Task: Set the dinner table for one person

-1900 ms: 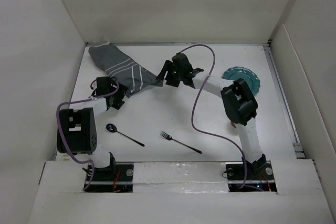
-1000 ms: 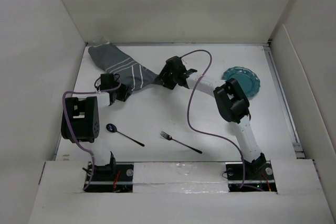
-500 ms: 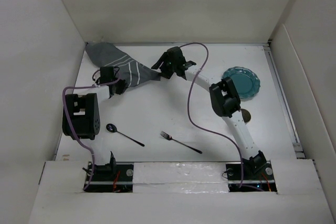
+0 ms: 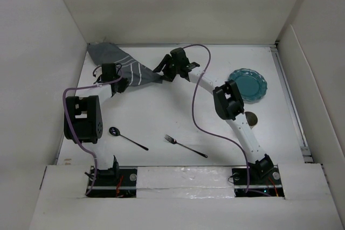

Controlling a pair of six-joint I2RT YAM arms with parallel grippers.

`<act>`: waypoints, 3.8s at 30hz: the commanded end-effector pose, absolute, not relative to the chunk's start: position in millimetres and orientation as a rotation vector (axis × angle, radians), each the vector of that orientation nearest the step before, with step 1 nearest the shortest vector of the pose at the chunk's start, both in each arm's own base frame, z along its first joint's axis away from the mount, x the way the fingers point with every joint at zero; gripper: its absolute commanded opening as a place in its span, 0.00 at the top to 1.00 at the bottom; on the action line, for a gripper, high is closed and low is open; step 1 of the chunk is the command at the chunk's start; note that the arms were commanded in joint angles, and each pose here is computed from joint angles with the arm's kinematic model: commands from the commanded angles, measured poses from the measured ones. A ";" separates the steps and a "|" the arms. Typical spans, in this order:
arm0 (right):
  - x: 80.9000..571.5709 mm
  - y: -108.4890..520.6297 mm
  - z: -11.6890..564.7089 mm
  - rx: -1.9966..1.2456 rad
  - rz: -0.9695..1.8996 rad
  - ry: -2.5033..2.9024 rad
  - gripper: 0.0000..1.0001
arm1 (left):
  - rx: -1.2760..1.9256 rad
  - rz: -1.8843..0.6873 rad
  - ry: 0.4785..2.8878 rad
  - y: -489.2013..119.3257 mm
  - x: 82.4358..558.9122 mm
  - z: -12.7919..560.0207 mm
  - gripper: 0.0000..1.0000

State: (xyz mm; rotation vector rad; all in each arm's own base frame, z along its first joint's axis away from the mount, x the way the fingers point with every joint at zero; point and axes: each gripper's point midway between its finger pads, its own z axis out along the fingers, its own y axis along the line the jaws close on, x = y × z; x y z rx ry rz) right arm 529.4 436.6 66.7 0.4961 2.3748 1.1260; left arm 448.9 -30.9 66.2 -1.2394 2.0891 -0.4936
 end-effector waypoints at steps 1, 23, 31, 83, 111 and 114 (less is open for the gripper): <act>519.0 456.1 74.6 0.435 1.196 2.370 0.34 | -1.178 -0.480 2.072 -28.4 452.5 84.8 1.00; 568.5 385.1 422.3 0.071 1.094 1.493 1.00 | -0.614 -0.521 1.630 -23.5 544.0 400.1 1.00; 495.7 334.0 440.9 -0.140 0.789 1.541 1.00 | -0.155 -0.454 1.691 -64.7 511.8 428.6 1.00; 258.9 173.5 171.2 0.006 0.483 2.279 1.00 | -1.248 -0.356 2.292 -75.0 268.2 45.9 0.50; 246.3 123.7 143.0 0.182 0.408 2.315 0.46 | -1.135 -0.149 2.448 -64.9 283.8 16.5 1.00; 241.1 127.2 122.2 0.173 0.421 2.389 0.41 | -1.052 -0.139 2.387 -56.4 302.4 44.0 1.00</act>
